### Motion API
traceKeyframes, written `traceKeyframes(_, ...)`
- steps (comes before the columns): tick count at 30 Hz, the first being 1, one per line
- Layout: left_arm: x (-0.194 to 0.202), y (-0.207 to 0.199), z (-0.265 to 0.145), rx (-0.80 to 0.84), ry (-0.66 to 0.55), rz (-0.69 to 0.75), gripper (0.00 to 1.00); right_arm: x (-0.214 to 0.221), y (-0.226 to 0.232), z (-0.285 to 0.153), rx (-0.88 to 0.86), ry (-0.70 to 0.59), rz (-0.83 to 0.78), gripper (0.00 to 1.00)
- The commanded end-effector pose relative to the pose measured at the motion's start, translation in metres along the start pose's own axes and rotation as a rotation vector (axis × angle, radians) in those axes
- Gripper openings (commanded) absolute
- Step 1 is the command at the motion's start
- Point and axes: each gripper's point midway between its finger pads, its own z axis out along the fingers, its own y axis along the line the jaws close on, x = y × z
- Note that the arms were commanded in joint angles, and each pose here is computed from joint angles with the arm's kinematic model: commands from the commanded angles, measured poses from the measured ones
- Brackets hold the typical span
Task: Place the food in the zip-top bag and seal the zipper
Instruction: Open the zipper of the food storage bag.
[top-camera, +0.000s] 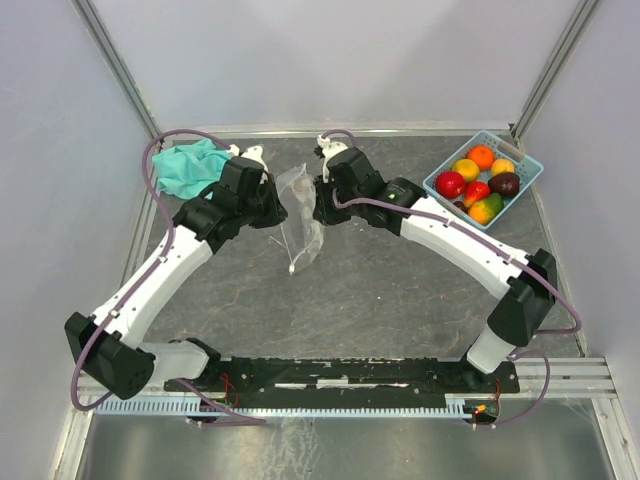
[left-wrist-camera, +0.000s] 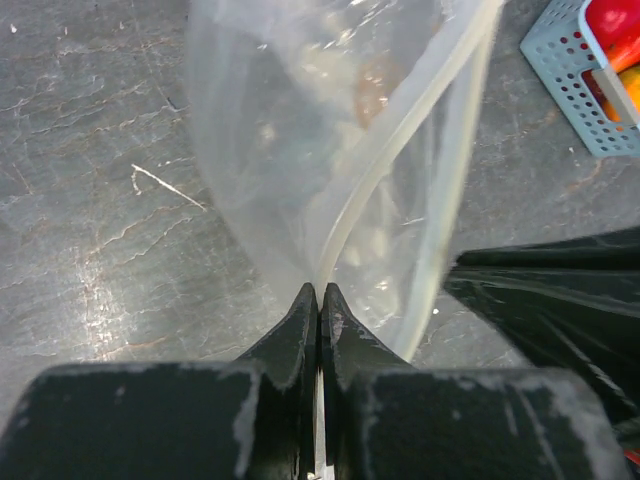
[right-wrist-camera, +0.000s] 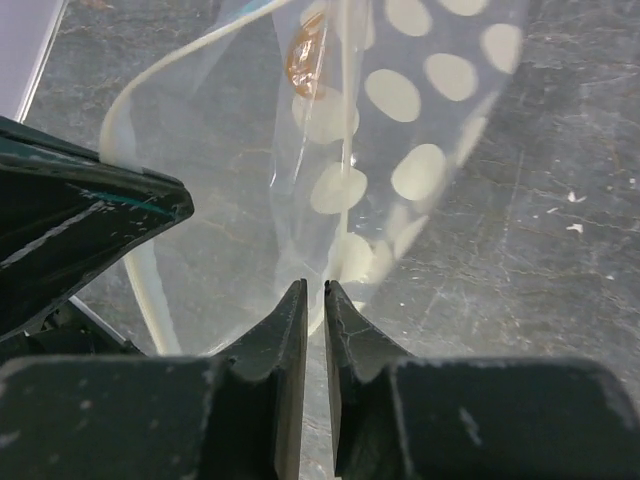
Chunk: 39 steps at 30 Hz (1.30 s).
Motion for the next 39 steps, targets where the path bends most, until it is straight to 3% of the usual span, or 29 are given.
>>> traceKeyframes(1, -0.032, -0.028, -0.025, 0.113, -0.106, -0.038, 0.03, -0.023, 0.024, -0.002, -0.124, -0.114, 0.04, 0.21)
traceKeyframes(12, -0.027, -0.023, -0.031, 0.106, -0.102, -0.033, 0.03, -0.017, 0.027, 0.024, -0.175, -0.161, 0.132, 0.67)
traceKeyframes(16, -0.027, -0.023, -0.032, 0.107, -0.105, -0.032, 0.03, -0.018, 0.026, 0.032, -0.213, -0.168, 0.17, 0.7)
traceKeyframes(19, -0.028, -0.023, -0.033, 0.105, -0.107, -0.031, 0.03, -0.018, 0.023, 0.037, -0.204, -0.156, 0.174, 0.6)
traceKeyframes(25, -0.03, -0.007, -0.034, 0.014, -0.107, 0.001, 0.03, -0.012, -0.001, 0.039, -0.05, -0.086, 0.1, 0.19)
traceKeyframes(29, -0.03, 0.005, -0.034, -0.053, -0.1, 0.031, 0.03, -0.005, -0.028, 0.034, 0.117, -0.039, 0.06, 0.02)
traceKeyframes(35, -0.027, 0.015, -0.029, -0.105, -0.081, 0.058, 0.03, -0.005, -0.049, 0.024, 0.3, -0.029, -0.005, 0.02)
traceKeyframes(39, -0.027, 0.01, -0.026, -0.083, -0.078, 0.059, 0.07, -0.007, -0.046, 0.025, 0.304, -0.049, 0.016, 0.02)
